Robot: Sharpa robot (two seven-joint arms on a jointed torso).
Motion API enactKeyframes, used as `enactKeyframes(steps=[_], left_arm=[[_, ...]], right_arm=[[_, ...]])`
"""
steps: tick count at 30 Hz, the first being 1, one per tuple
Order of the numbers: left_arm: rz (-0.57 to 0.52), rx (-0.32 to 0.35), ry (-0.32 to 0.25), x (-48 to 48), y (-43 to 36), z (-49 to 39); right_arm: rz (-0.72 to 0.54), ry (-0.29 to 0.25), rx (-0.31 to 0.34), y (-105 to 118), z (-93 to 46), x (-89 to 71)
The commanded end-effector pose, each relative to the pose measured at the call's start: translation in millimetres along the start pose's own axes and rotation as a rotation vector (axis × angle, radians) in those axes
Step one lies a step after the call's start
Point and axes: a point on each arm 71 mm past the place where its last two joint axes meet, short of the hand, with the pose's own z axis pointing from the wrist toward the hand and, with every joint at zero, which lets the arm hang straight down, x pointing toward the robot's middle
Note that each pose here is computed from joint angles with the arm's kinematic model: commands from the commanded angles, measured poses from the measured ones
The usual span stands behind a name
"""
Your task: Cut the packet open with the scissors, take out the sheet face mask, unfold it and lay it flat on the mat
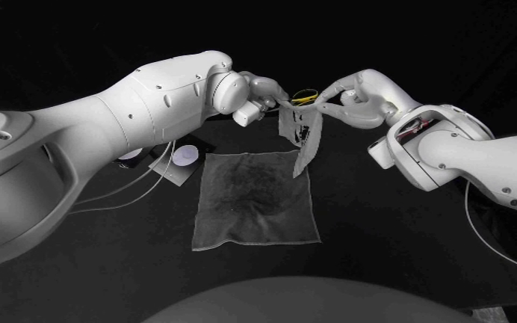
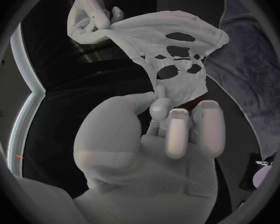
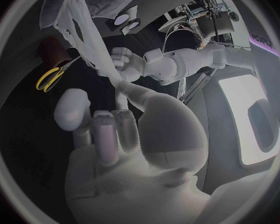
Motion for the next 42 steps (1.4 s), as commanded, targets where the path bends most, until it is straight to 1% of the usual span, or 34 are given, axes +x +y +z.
enactKeyframes(steps=[1,4,6,7,11,19,24,27,31,37,38,40,42], left_arm=[[0.034,0.034,0.04,6.4,-8.0,-2.0],[0.054,0.035,0.066,11.4,-11.9,-3.9],[0.069,0.034,0.089,16.3,-14.2,-4.7],[0.07,0.034,0.09,16.7,-14.3,-4.7],[0.087,0.048,0.113,24.0,-18.2,-4.9],[0.104,0.105,0.149,35.4,-27.2,-1.0],[0.115,0.113,0.177,43.7,-28.6,2.9],[0.122,0.109,0.195,48.7,-27.7,5.5],[0.127,0.101,0.215,54.4,-24.0,9.3],[0.126,0.092,0.242,59.9,-15.0,14.5],[0.126,0.089,0.252,61.1,-12.2,15.6],[0.126,0.085,0.265,62.4,-9.2,16.4],[0.131,0.075,0.287,64.1,-4.5,17.2]], right_arm=[[0.029,0.048,0.009,1,-2.7,1.5],[0.04,0.058,0.018,1,-6.3,-0.3],[0.049,0.065,0.026,1,-10.1,-1.7],[0.05,0.066,0.027,1,-10.4,-1.8],[0.063,0.077,0.039,1,-17.9,-3.4],[0.07,0.094,0.064,-1,-29.9,-4.8],[0.071,0.104,0.08,-4,-35.4,-4.5],[0.07,0.109,0.09,-6,-38.6,-4.5],[0.07,0.113,0.103,-9,-42.6,-4.5],[0.075,0.116,0.113,-10,-47.1,-4.3],[0.078,0.119,0.115,-10,-48.0,-3.5],[0.081,0.124,0.116,-9,-48.9,-1.9],[0.089,0.137,0.12,-8,-50.1,2.7]])
